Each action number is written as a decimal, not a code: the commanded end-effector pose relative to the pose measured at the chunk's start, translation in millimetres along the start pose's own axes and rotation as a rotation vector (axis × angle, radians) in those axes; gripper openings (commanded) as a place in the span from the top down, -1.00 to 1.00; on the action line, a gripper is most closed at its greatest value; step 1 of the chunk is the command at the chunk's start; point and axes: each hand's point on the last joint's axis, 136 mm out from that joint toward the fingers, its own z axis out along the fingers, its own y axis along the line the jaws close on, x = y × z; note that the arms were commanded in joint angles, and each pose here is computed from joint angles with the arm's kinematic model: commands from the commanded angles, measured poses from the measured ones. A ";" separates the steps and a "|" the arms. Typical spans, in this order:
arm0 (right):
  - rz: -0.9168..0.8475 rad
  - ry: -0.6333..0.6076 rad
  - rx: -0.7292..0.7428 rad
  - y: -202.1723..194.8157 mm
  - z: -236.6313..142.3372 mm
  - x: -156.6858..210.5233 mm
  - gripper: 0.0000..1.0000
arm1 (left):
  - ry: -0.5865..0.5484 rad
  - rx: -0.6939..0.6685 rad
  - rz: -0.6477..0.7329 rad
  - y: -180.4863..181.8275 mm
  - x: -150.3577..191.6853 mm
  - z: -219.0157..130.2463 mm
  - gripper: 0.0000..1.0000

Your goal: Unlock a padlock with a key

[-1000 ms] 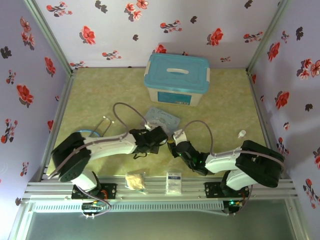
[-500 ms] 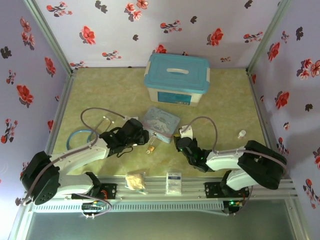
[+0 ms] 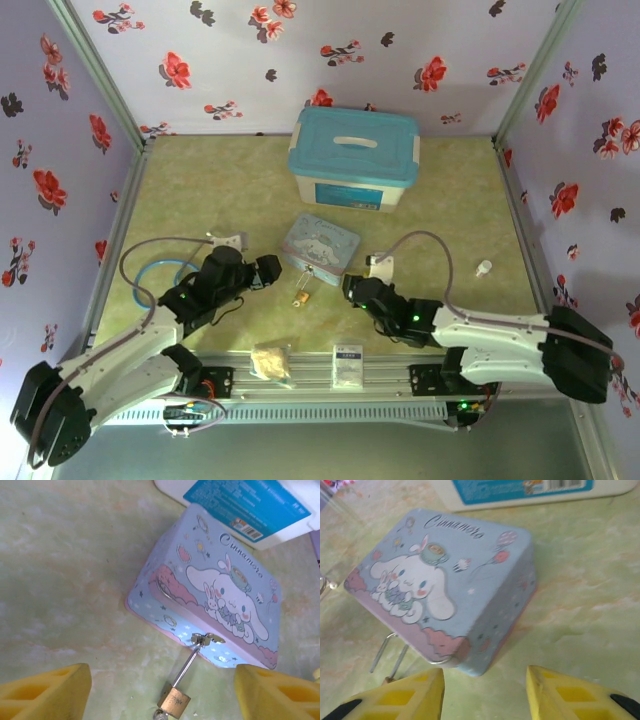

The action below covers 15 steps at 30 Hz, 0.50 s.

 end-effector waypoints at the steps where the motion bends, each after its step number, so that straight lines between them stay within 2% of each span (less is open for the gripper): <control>1: 0.000 0.084 -0.030 35.6 9.4 12.7 0.06 | 0.000 0.019 0.003 2.5 -1.8 -5.1 -0.59; 8: -0.049 0.234 -0.099 91.1 49.2 51.8 0.06 | 0.003 0.016 -0.011 8.2 0.8 -10.9 -0.59; 15: -0.103 0.342 -0.031 83.6 71.8 80.8 0.09 | 0.008 0.013 -0.033 14.6 7.6 -8.1 -0.61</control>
